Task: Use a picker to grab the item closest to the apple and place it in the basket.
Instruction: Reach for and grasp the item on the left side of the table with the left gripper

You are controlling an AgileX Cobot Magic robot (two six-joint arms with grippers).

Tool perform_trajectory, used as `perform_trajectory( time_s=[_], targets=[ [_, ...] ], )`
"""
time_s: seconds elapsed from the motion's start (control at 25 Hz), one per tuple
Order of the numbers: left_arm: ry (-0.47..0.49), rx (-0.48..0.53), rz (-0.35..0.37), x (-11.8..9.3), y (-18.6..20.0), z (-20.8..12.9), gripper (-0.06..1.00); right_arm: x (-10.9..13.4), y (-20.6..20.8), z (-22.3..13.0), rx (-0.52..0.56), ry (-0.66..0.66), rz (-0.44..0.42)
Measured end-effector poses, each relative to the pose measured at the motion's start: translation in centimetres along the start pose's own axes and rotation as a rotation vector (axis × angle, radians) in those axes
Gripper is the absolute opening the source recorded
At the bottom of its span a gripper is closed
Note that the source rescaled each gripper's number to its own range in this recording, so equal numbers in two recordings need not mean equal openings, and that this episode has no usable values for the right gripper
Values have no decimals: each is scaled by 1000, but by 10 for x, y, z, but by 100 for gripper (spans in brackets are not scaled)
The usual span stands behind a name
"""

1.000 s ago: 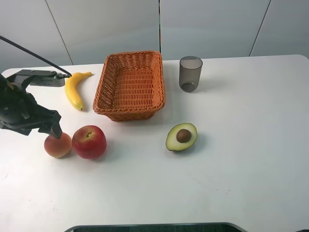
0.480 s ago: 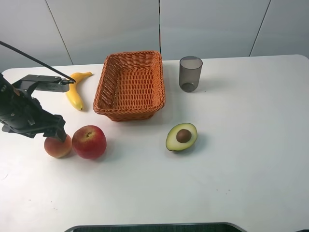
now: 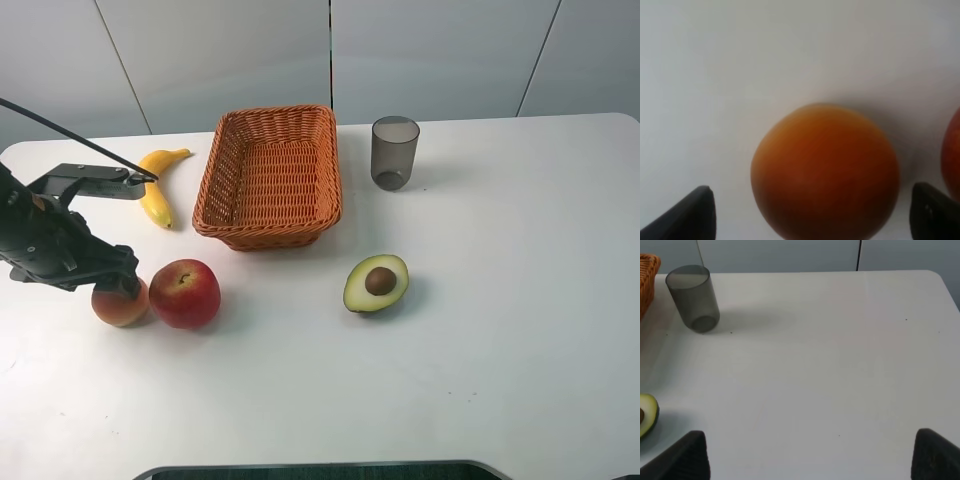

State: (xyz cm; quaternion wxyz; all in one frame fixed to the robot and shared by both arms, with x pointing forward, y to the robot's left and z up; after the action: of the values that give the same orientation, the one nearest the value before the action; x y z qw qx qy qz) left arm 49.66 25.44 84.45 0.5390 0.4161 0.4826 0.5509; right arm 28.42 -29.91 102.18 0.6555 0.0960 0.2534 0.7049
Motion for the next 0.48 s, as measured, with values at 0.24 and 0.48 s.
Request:
perform_trajectory(
  time_s=[0.24,0.48],
  targets=[
    [4,16,3,0,-9,-1,99,0,0,0,0,0,0],
    [12,-23,-9,-2,-10,5,99,0,0,0,0,0,0]
  ],
)
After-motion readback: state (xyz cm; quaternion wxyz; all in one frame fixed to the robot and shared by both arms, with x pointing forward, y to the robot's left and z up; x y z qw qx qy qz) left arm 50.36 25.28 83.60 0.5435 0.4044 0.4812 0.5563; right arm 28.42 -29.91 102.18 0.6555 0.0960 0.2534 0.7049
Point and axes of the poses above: a point on each arm's last joint axis where the gripper is mounted, y pointing back along that axis away from the gripper, x along the wrist's bending axis when the last joint is at zero, z = x × y, the point moved 6 cm from there along -y, pointing out along that axis toward the gripper, and after that the axes turned 13 degrees about y, right-handed, at the moved point
